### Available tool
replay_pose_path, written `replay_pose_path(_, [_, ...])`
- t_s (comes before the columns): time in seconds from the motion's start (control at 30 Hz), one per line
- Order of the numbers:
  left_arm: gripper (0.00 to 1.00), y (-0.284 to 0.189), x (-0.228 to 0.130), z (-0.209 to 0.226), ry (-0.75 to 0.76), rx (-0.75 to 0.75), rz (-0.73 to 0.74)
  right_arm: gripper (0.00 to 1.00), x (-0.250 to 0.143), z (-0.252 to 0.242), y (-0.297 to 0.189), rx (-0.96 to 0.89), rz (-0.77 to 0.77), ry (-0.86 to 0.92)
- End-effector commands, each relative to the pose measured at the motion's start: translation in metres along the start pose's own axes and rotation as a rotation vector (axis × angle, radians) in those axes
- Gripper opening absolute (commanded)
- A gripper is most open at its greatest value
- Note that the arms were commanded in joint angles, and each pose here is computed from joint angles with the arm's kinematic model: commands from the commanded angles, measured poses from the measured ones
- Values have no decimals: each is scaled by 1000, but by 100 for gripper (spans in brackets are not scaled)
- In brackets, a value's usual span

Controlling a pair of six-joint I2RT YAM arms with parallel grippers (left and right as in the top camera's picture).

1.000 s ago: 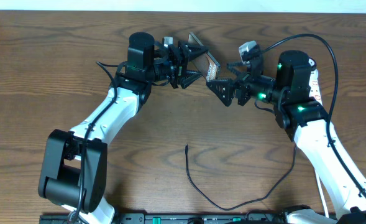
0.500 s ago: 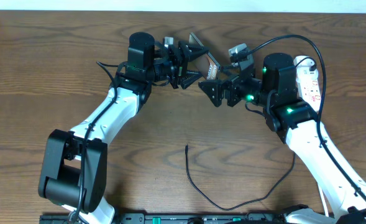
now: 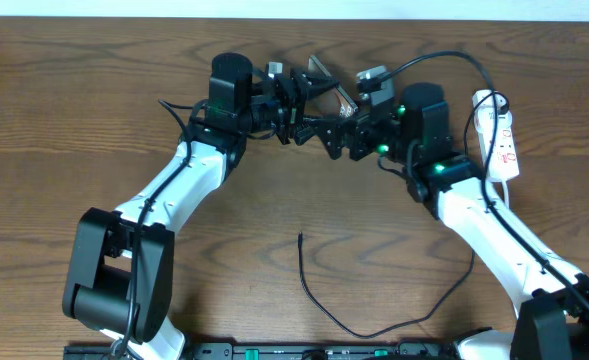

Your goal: Plug charger to phone and switch on socket

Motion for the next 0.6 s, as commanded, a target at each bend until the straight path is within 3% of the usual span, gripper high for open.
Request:
replay_pose_path(0.0, [7,-6,-11,-21,52,-44,21,99,7,10,4,22,-24,-13])
replay_pose_path(0.3, [7,-6,-11,-21,52,-44,17,99,9,12,5,28,-36,-20])
replay_pose_path(0.57, [7,-7,-9,-22,55,-47,0,79,9,12,5,28,-33,-4])
Point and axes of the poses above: each gripper's point midway between its finger pads, its own y axis out along the fingers, its own z axis along the line the jaws close on, x = y × z, the point moved 9 cm from there along -y, back along the fingers, and after that the axes turned 3 degrees about -y, right-handed, at the moved point
